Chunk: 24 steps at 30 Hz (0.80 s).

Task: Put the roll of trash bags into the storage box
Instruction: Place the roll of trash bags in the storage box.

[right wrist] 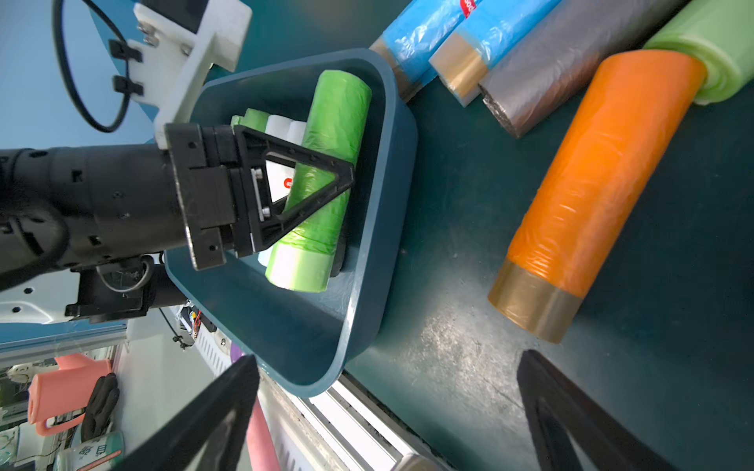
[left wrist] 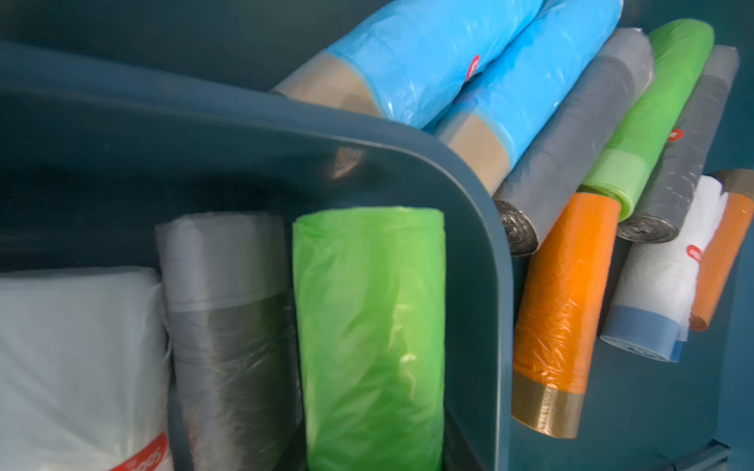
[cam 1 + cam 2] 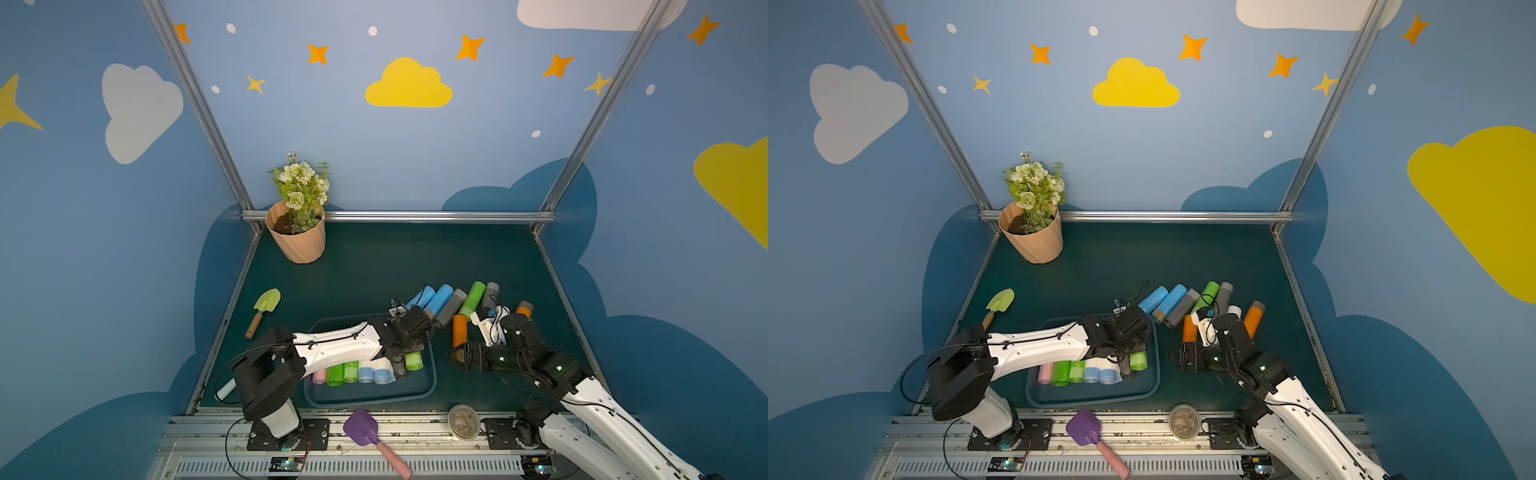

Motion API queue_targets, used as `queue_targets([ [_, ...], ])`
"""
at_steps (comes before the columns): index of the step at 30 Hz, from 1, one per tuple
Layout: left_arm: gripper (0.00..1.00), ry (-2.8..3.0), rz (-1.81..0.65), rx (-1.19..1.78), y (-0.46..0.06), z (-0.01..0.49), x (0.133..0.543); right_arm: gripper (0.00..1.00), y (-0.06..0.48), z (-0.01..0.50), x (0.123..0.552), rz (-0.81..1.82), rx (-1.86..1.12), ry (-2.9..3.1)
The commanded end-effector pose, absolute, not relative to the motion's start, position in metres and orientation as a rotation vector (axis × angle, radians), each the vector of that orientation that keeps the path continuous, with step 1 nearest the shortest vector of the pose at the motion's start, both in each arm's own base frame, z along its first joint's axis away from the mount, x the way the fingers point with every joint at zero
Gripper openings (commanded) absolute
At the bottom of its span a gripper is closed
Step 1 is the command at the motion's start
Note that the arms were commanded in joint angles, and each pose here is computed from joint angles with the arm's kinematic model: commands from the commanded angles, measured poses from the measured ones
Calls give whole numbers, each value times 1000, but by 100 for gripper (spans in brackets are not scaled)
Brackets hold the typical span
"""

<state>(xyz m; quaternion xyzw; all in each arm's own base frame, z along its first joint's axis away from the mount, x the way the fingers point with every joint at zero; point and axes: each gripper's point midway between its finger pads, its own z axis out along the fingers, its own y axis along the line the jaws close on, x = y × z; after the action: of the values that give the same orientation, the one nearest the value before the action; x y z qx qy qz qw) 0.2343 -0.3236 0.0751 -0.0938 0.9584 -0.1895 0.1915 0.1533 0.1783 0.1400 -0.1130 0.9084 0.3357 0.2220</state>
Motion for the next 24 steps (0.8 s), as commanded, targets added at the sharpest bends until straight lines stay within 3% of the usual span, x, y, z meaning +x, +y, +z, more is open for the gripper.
queue_targets([
  [1,37,2663,-508,-261,-328,82,242,97,174,138,152,899,-307,2522],
  [24,38,2712,-205,-120,-316,60,249,97,176,139,161,871,-297,2537],
])
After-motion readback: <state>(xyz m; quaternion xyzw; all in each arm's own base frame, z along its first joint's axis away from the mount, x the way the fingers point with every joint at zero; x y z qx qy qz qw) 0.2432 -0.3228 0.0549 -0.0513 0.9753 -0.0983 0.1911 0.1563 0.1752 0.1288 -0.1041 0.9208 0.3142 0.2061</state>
